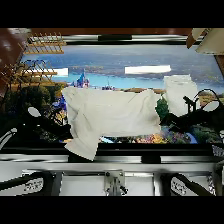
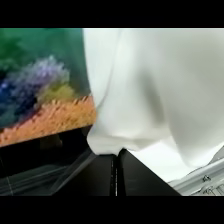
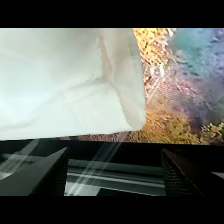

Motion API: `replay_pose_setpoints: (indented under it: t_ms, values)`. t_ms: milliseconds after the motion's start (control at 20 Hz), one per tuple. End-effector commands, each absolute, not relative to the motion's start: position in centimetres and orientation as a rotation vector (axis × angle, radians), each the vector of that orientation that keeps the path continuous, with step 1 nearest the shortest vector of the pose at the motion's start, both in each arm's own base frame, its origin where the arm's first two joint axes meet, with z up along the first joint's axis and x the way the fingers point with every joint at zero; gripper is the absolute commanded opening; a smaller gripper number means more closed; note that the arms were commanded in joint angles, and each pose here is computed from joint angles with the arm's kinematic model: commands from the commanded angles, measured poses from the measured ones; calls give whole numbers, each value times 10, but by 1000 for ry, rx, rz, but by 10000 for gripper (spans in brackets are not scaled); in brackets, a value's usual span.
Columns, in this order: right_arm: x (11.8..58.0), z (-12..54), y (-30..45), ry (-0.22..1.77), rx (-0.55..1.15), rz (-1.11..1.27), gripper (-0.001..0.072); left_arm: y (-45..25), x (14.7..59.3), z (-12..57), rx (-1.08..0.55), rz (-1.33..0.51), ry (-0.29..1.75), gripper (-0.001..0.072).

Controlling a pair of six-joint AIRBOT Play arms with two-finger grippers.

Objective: Fold the shirts.

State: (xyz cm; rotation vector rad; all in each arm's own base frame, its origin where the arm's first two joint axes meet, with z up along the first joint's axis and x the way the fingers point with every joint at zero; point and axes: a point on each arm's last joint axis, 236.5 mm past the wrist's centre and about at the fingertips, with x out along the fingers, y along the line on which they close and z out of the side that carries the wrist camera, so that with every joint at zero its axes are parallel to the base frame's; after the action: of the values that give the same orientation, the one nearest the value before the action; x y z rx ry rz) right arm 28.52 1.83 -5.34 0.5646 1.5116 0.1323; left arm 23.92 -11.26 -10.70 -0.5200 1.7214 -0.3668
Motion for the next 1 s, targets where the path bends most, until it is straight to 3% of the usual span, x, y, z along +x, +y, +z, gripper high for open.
replay_pose_setpoints:
  t_ms: [0,500,600,700,750,800,850,900,950]
  values:
    - [305,-63,30,1463,539,125,679,-117,243,-95,-510,-406,1695,29]
    - [324,-103,69,1491,625,199,678,-121,248,-66,-455,-501,1667,29]
    - [330,-103,67,1468,630,187,549,-121,252,-64,-450,-503,1655,29]
    - [333,-103,68,1457,636,181,544,-121,256,-61,-446,-504,1643,29]
    - [333,-104,69,1457,631,181,433,-121,258,-60,-444,-504,1637,29]
    - [333,-104,70,1459,631,177,256,-120,261,-58,-442,-505,1631,29]
    - [333,-103,71,1458,642,177,145,-120,264,-56,-438,-506,1622,29]
    - [331,-101,72,1468,644,186,54,-120,268,-53,-432,-508,1608,28]
    - [328,-98,73,1484,634,202,54,-120,275,-47,-423,-510,1586,28]
